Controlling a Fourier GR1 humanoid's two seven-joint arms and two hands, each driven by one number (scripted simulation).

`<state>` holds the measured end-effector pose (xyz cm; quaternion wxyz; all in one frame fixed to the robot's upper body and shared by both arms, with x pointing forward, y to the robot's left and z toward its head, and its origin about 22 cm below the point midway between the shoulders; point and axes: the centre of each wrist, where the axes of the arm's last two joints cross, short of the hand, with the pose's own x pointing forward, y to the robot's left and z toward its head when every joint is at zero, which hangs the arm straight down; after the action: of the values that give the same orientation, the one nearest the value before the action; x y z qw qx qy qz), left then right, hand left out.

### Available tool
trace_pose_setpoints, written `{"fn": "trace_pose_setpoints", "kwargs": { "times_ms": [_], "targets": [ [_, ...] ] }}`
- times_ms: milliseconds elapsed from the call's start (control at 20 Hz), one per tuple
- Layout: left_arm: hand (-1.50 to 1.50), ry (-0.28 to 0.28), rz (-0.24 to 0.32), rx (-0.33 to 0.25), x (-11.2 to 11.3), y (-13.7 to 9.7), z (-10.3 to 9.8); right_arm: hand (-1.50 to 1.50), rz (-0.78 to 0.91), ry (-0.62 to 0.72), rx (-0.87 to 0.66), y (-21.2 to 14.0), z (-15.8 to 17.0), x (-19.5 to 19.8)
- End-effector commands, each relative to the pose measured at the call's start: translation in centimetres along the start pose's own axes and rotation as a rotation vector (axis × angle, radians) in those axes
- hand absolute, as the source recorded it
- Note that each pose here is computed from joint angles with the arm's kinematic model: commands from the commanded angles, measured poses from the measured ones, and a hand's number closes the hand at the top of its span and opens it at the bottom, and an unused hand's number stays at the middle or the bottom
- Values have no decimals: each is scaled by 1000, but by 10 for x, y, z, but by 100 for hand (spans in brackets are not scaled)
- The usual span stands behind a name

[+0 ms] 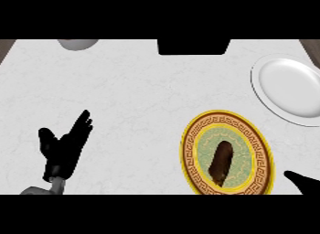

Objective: Pick the sweet potato from the plate and place it in the plate

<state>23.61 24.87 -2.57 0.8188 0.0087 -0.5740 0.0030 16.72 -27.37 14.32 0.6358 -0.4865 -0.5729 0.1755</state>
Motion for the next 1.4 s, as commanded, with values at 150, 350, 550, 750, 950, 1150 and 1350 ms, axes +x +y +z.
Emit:
{"fn": "trace_pose_setpoints", "kwargs": {
  "times_ms": [150,350,550,750,950,1150,1350],
  "targets": [
    [0,26,-19,-33,-11,-15,2,-150,244,141,217,-2,20,44],
    [0,31,-9,-25,0,-19,5,-150,323,202,280,13,13,63],
    [0,41,-11,-39,-19,-12,2,-150,335,219,307,45,20,82],
    [0,32,2,-21,-14,-19,8,-150,379,253,313,80,14,94],
    [0,35,-26,-39,-12,-7,7,-150,397,304,362,104,16,93],
    [0,8,-10,-19,1,-1,-8,-150,357,319,421,113,10,103],
    [0,45,10,-32,-8,-9,2,-150,350,317,430,132,18,92]
  ]
}}
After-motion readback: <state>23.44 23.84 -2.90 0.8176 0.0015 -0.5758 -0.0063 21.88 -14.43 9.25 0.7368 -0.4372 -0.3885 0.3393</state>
